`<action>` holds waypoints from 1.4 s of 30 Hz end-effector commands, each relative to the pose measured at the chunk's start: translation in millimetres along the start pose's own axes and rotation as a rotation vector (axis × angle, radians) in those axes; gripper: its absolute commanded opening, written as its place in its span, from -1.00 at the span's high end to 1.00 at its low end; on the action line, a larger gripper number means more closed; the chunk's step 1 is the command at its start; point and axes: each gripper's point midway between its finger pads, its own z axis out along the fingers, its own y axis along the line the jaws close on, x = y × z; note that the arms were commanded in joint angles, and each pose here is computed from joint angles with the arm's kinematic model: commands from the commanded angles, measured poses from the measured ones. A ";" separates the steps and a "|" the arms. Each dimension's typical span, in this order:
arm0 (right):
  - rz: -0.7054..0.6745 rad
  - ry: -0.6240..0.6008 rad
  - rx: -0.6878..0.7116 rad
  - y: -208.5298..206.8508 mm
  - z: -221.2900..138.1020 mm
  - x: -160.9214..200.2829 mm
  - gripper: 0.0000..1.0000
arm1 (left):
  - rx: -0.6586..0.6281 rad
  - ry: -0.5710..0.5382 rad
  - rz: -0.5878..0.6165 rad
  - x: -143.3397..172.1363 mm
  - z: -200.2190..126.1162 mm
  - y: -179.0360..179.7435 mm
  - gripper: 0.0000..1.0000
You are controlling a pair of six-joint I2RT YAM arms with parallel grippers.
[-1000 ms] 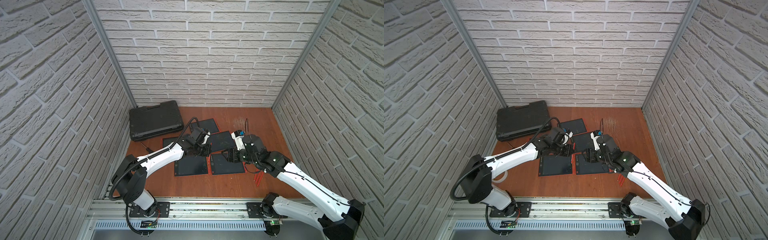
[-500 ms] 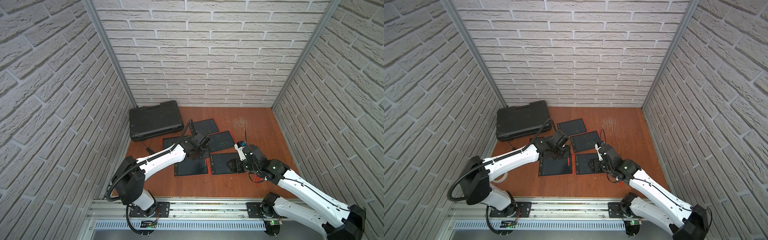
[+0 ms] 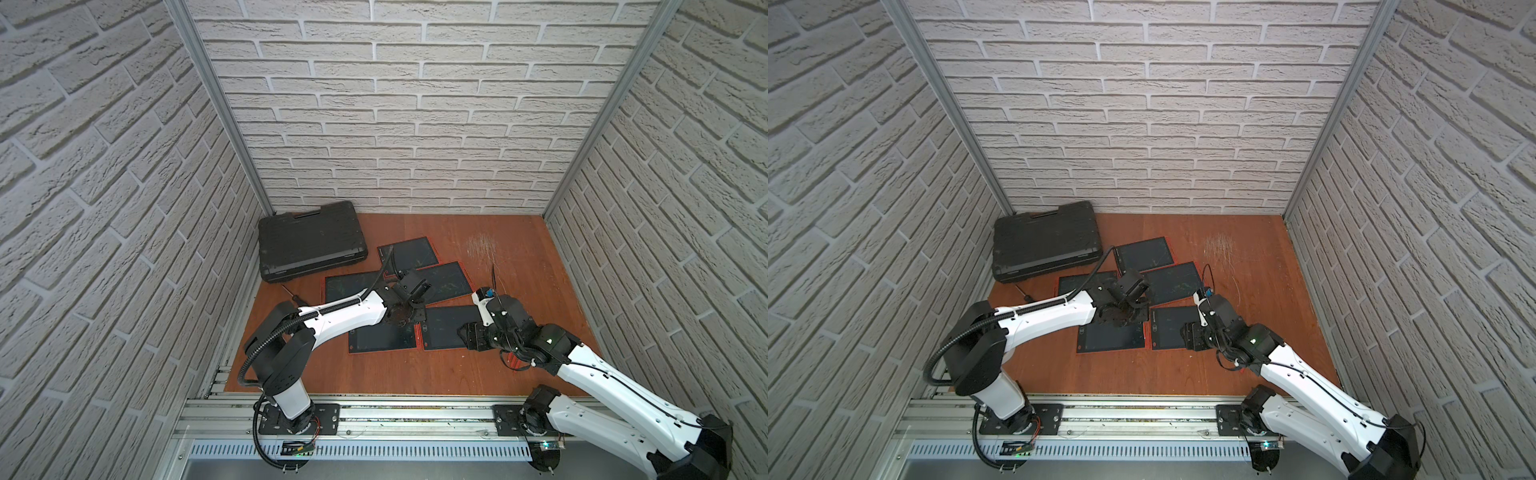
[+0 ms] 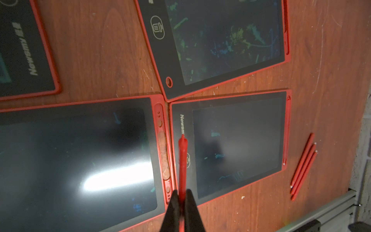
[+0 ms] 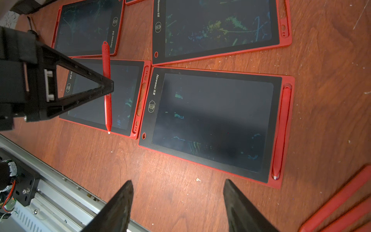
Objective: Place the stylus back onto the writing tablet
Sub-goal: Place the stylus on the writing tablet.
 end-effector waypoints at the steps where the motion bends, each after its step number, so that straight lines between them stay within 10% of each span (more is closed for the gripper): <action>1: 0.000 -0.011 0.012 -1.4 3.9 -0.3 -0.41 | 0.000 -0.002 -0.012 0.9 9.5 -0.9 0.99; 42: 0.028 0.040 0.021 -2.7 27.0 10.3 -0.37 | -0.051 0.070 -0.032 11.2 45.6 23.7 0.84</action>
